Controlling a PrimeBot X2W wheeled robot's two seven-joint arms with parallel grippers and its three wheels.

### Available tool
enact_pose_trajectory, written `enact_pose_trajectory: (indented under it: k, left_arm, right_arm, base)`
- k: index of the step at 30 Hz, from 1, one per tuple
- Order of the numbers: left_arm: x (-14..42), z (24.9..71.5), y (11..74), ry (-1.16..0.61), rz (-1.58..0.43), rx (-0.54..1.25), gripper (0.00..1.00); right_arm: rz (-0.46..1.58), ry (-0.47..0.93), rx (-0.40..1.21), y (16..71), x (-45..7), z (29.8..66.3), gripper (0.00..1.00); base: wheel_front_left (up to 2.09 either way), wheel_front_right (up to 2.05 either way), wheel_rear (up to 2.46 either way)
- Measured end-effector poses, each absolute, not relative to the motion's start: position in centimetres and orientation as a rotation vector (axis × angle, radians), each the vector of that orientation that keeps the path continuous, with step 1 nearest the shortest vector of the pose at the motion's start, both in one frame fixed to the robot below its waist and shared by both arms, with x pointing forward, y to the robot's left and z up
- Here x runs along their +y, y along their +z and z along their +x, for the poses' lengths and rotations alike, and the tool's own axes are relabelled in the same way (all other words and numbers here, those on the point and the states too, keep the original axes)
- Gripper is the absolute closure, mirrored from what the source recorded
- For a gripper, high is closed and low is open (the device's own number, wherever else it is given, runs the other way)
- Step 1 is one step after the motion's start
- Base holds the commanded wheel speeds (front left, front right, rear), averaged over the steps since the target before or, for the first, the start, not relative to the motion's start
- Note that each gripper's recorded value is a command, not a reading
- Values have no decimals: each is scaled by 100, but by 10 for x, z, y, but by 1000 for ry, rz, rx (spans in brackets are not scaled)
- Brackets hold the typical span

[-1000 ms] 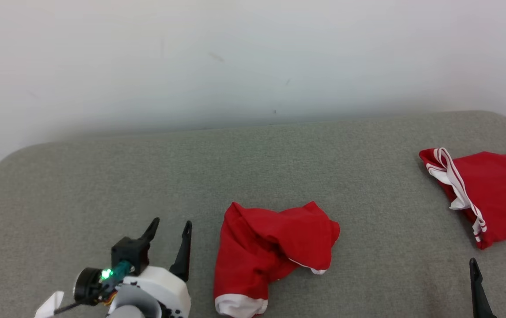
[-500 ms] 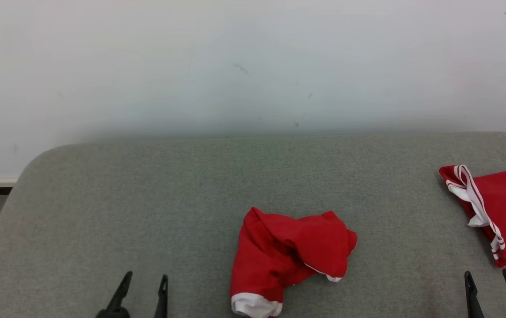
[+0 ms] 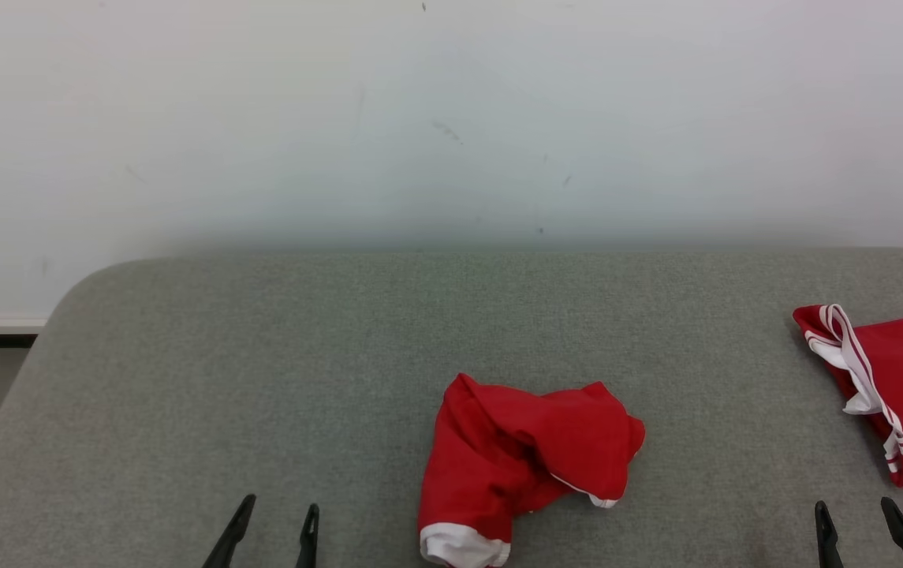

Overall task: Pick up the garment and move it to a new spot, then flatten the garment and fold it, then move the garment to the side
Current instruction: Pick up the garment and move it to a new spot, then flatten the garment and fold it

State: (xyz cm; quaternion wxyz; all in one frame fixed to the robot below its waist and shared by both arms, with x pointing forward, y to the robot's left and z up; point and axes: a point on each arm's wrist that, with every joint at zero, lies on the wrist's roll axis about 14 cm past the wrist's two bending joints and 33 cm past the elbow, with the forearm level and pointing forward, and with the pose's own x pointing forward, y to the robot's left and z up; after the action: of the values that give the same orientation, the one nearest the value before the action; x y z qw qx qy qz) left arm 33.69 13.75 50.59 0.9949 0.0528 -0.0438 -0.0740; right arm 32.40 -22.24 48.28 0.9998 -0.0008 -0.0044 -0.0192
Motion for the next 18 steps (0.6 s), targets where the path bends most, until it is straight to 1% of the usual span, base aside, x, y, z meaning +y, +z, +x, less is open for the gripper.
enact_pose_trajectory:
  k: [7, 12, 15, 18]
  left_arm:
    - [136, 339, 506, -153, 97, -90, 0]
    - [136, 343, 518, -153, 109, -129, 0]
    - [117, 347, 547, -219, 119, -226, 0]
    - [82, 345, 570, -353, 141, -308, 0]
  right_arm:
    - [5, -45, -2, 480, -223, 324, 0]
    - [6, -48, 1, 479, -223, 323, 0]
    - [8, -51, 0, 480, -224, 323, 0]
    - [11, -55, -2, 480, -225, 322, 0]
  base:
    - [0, 0, 0]
    - [0, 0, 0]
    - [0, 0, 0]
    - [0, 0, 0]
